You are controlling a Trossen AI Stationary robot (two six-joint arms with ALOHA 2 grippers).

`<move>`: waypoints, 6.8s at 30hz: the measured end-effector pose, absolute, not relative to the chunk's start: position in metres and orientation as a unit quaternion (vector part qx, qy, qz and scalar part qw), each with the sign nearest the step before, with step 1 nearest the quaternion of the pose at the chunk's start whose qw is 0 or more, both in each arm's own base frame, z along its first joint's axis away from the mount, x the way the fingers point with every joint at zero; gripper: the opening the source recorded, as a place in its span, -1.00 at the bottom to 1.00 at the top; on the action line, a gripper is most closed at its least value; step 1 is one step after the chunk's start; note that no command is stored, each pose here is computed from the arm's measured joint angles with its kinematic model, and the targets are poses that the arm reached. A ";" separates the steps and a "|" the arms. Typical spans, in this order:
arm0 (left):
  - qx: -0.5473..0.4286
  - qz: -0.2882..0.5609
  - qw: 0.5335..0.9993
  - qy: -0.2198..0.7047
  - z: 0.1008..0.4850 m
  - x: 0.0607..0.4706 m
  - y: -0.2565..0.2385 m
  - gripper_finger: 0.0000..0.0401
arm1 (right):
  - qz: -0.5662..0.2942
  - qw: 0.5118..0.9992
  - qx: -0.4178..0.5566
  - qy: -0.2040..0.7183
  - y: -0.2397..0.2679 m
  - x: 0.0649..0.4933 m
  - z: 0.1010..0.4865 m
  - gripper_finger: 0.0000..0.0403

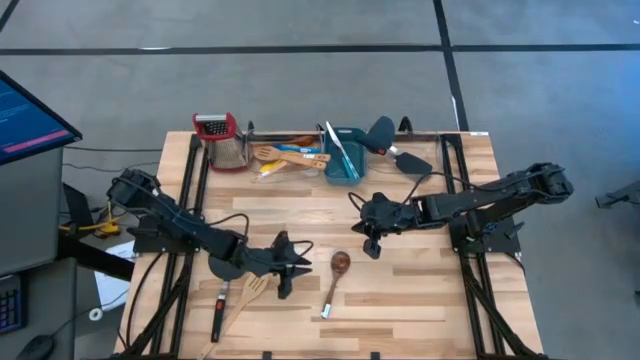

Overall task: Pick & Place Kitchen Items
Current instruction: Put the brown serving spoon into the left transparent bin

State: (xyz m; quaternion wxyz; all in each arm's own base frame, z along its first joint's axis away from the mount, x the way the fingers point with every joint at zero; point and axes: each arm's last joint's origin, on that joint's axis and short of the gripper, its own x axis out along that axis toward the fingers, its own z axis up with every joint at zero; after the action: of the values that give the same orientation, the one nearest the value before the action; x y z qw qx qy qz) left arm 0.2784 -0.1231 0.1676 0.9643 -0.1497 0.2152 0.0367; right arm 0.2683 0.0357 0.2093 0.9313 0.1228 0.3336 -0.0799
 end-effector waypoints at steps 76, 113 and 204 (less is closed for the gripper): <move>-0.114 0.049 0.974 0.190 0.174 0.277 -0.134 -0.97 | -0.092 0.950 0.094 0.283 0.030 0.275 0.217 -1.00; -0.112 0.049 0.974 0.190 0.174 0.277 -0.134 -0.97 | -0.095 0.889 0.204 0.399 0.126 0.298 0.139 -1.00; -0.128 0.097 0.970 0.182 0.175 0.285 -0.115 -0.99 | -0.459 0.742 0.229 0.432 0.045 0.304 0.114 -1.00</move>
State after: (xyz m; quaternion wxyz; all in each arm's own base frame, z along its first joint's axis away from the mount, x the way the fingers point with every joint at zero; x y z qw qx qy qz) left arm 0.2854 -0.1148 0.1748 0.9701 -0.1280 0.1818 0.0969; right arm 0.3043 0.0450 0.1141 0.7415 0.2288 0.4321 -0.4594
